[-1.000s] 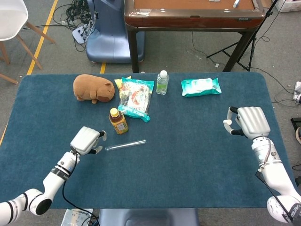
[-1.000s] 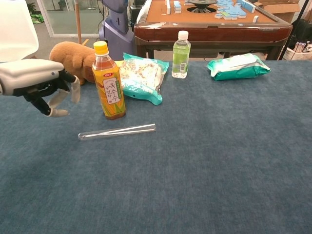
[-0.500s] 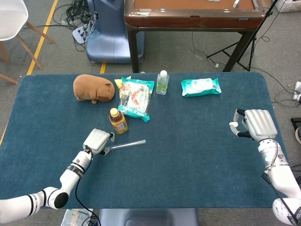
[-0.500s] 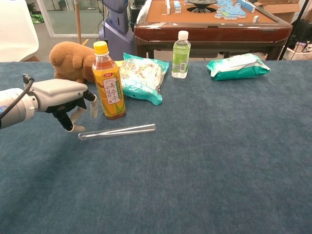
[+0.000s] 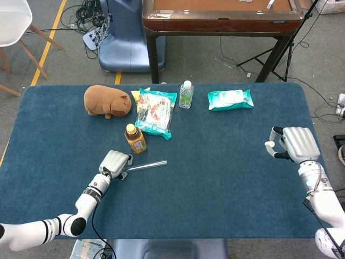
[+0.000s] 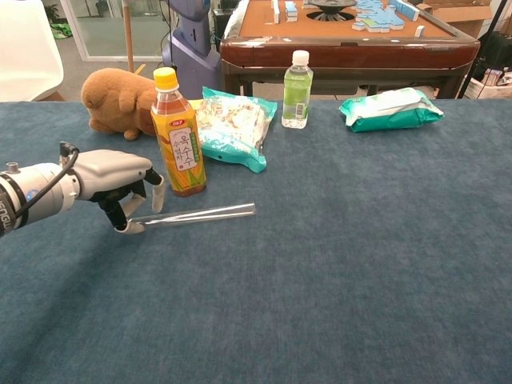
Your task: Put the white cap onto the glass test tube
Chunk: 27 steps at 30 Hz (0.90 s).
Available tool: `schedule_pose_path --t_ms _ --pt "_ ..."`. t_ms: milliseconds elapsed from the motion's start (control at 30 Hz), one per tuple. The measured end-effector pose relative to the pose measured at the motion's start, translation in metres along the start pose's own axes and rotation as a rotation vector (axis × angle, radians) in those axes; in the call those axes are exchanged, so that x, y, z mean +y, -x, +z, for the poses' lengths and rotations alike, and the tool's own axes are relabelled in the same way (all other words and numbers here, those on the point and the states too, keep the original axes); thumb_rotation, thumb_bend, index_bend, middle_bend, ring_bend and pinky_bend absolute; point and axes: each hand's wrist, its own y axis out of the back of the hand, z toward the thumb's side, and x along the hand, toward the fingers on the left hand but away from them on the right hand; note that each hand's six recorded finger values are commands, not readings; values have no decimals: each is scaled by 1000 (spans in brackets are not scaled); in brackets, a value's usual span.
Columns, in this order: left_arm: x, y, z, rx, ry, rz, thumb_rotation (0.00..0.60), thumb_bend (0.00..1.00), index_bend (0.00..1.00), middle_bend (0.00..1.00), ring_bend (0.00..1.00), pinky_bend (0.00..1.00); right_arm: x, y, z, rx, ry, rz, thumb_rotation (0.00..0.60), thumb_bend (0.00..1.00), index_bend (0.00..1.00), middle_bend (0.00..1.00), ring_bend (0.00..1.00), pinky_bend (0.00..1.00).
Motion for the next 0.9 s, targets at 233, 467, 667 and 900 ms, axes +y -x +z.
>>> schedule_pose_path --t_ms 233,467,667,900 --pt "-3 -5 1 14 0 -3 600 248 462 801 874 999 0 -1 -3 -3 6 -1 600 352 614 1000 1000 1000" --pt "-5 -6 1 24 0 -16 600 248 529 817 887 1000 0 -1 -5 -4 14 -2 600 352 619 1000 1000 1000" --pt "-6 -5 -5 39 5 -19 600 248 560 823 890 1000 -1 -1 -5 -1 16 -2 600 352 619 1000 1000 1000" --pt "-3 1 -22 63 -1 -18 600 248 565 824 890 1000 -1 -1 -3 3 17 1 600 352 619 1000 1000 1000"
